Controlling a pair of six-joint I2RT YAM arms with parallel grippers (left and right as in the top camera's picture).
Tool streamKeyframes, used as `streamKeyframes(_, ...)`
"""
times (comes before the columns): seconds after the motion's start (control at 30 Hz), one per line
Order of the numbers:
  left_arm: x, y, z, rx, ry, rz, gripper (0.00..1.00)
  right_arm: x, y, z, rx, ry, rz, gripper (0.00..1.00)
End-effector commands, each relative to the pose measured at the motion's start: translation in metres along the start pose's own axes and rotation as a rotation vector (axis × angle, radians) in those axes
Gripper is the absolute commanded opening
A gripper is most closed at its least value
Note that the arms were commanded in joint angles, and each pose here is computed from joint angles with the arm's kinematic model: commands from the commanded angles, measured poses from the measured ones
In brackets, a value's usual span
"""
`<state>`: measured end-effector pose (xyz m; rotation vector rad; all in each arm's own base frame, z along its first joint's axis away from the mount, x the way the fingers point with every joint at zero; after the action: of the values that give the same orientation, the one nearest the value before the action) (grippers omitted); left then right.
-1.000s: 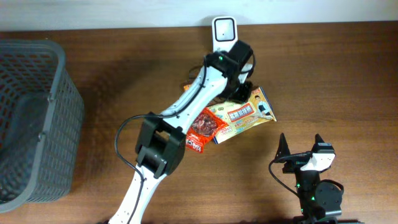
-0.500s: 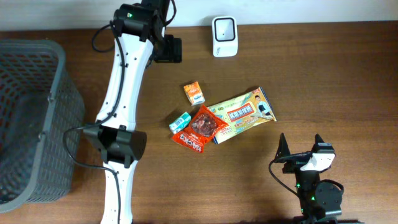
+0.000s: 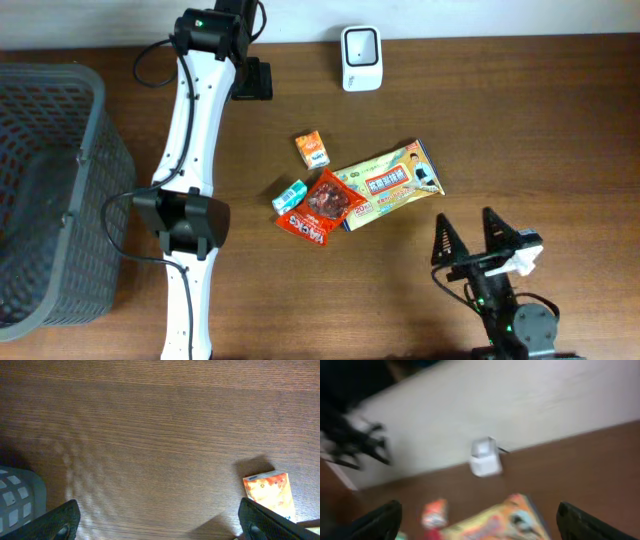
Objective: Scan the item barcode
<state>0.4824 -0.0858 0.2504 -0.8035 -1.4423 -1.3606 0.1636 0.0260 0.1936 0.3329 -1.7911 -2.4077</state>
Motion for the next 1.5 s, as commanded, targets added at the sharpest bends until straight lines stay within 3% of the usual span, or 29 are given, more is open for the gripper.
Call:
streamKeyframes(0.0, -0.002, 0.000, -0.001, -0.009, -0.006, 0.006, 0.99, 0.004, 0.017, 0.024, -0.073, 0.232, -0.076, 0.98)
streamKeyframes(0.1, -0.002, 0.000, -0.001, -0.009, -0.006, 0.006, 0.99, 0.015, 0.076, 0.039, 0.017, 0.240, -0.282, 0.98)
streamKeyframes(0.23, -0.002, 0.000, -0.001, -0.009, -0.006, 0.006, 0.99, -0.013, 0.119, 0.046, 0.076, 0.079, 0.198, 0.98)
streamKeyframes(0.3, -0.002, 0.000, -0.001, -0.009, -0.006, 0.006, 0.99, -0.051, 0.146, 0.080, 0.024, 0.412, 0.507, 0.98)
streamKeyframes(0.37, -0.002, 0.000, -0.001, -0.009, -0.006, 0.006, 0.99, -0.074, 0.147, 0.098, -0.097, 0.728, 0.592, 0.98)
streamKeyframes(0.4, -0.002, 0.000, -0.001, -0.009, -0.006, 0.006, 0.99, -0.098, 0.137, 0.095, -0.203, 0.774, 0.639, 0.98)
streamKeyframes(0.47, -0.002, 0.000, -0.001, -0.009, -0.006, 0.006, 0.99, -0.128, 0.089, 0.079, -0.351, 0.528, 0.845, 0.99)
streamKeyframes(0.53, -0.002, 0.000, -0.001, -0.009, -0.006, 0.006, 0.99, -0.139, 0.036, 0.064, -0.394, 0.061, 1.025, 0.99)
streamKeyframes(0.6, -0.002, 0.000, -0.001, -0.009, -0.006, 0.006, 0.99, -0.150, -0.006, 0.052, -0.384, -0.244, 1.097, 0.97)
streamKeyframes(0.63, -0.002, 0.000, -0.001, -0.009, -0.006, 0.006, 0.99, -0.155, -0.023, 0.043, -0.409, -0.351, 1.115, 0.91)
streamKeyframes(0.77, -0.002, 0.000, -0.001, -0.008, -0.006, 0.006, 0.99, -0.183, -0.097, 0.020, -0.544, -0.543, 1.165, 0.76)
streamKeyframes(0.83, -0.002, 0.000, -0.001, -0.008, -0.006, 0.006, 0.99, -0.183, -0.124, 0.011, -0.531, -0.596, 1.210, 0.72)
streamKeyframes(0.93, -0.002, 0.000, -0.001, -0.008, -0.006, 0.006, 0.99, -0.166, -0.130, -0.023, -0.437, -0.813, 1.231, 0.63)
streamKeyframes(1.07, -0.002, 0.000, -0.001, -0.008, -0.006, 0.006, 0.99, -0.162, -0.077, -0.049, -0.376, -0.813, 1.332, 0.70)
streamKeyframes(1.17, -0.002, 0.000, -0.001, -0.008, -0.006, 0.006, 0.99, -0.202, -0.062, 0.006, -0.412, -0.222, 1.329, 0.70)
streamKeyframes(1.2, -0.002, 0.000, -0.001, -0.008, -0.005, 0.006, 0.99, -0.211, -0.067, 0.017, -0.376, -0.186, 1.294, 0.71)
streamKeyframes(1.3, -0.002, 0.000, -0.001, -0.008, -0.005, 0.006, 0.99, -0.214, -0.098, 0.033, -0.355, -0.351, 1.297, 0.73)
streamKeyframes(1.37, -0.002, 0.000, -0.001, -0.008, -0.006, 0.006, 0.99, -0.208, -0.115, 0.026, -0.349, -0.511, 1.316, 0.68)
streamKeyframes(1.47, -0.002, 0.000, -0.001, -0.008, -0.006, 0.006, 0.99, -0.196, -0.125, 0.008, -0.260, -0.664, 1.340, 0.68)
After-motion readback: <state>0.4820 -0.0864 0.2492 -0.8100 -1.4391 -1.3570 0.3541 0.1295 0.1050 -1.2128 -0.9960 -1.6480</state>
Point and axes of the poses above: each gripper's point midway between its finger pads, its own x axis back along the fingers, its own z axis along the line the jaws close on, y = z × x, the point moved 8 cm from there along x, back along the fingers, and after that the axes turned 7 degrees about x, right-handed, at the moved point
